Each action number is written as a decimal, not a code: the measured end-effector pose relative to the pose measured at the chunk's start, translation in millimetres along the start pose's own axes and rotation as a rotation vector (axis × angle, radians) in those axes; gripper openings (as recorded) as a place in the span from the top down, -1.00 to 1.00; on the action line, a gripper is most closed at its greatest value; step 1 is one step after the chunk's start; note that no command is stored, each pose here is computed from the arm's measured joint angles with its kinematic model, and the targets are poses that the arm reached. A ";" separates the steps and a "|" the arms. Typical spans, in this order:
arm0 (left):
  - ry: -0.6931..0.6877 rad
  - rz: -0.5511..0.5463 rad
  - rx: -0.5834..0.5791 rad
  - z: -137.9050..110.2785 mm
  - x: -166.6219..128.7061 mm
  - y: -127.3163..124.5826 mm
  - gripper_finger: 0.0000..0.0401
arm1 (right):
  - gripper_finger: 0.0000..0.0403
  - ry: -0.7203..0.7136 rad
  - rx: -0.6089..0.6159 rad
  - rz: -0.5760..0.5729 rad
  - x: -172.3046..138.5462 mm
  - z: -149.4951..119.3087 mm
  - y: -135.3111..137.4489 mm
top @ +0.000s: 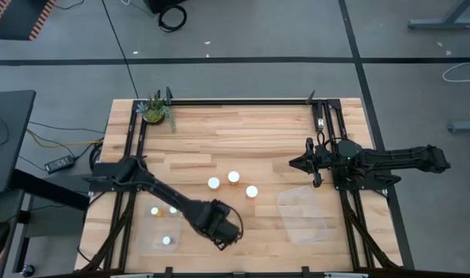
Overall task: Pick and place medicine bottles into bin by pill shape (circle, oval)
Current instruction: Put the small yellow pill bottle into the left transparent bin
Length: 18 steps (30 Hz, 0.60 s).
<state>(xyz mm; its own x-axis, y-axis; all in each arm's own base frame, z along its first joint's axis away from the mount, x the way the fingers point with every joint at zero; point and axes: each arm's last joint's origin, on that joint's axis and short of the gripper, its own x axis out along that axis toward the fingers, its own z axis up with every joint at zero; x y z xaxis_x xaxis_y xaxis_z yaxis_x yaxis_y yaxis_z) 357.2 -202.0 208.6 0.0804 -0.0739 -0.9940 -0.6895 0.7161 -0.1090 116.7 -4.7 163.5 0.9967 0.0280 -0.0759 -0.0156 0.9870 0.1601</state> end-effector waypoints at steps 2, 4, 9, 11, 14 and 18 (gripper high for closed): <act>0.008 -0.002 -0.015 -8.8 0.2 -2.6 0.40 | 0.77 0.000 0.000 0.001 0.0 0.0 0.0; 0.040 -0.006 -0.024 -18.1 0.4 -4.6 0.40 | 0.77 0.000 0.001 0.000 0.0 0.0 0.0; 0.093 -0.010 -0.058 -39.2 0.6 -9.1 0.44 | 0.77 0.000 0.001 0.000 0.0 0.0 0.0; 0.101 -0.011 -0.070 -46.6 -0.5 -10.3 0.43 | 0.77 0.000 0.000 0.001 0.0 0.0 0.1; 0.107 -0.013 -0.085 -57.2 -4.7 -10.6 0.41 | 0.77 0.000 0.001 0.000 0.0 0.0 0.0; 0.112 -0.032 -0.108 -67.6 -15.9 -9.4 0.42 | 0.77 0.000 0.000 0.000 0.0 0.0 0.0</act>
<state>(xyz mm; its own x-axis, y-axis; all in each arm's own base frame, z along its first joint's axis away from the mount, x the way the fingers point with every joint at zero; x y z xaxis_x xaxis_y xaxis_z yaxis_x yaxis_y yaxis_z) 313.7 -254.5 225.0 0.0271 -0.1766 -0.9839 -0.7620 0.6334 -0.1347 116.6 -4.7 163.5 0.9967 0.0281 -0.0761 -0.0156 0.9869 0.1605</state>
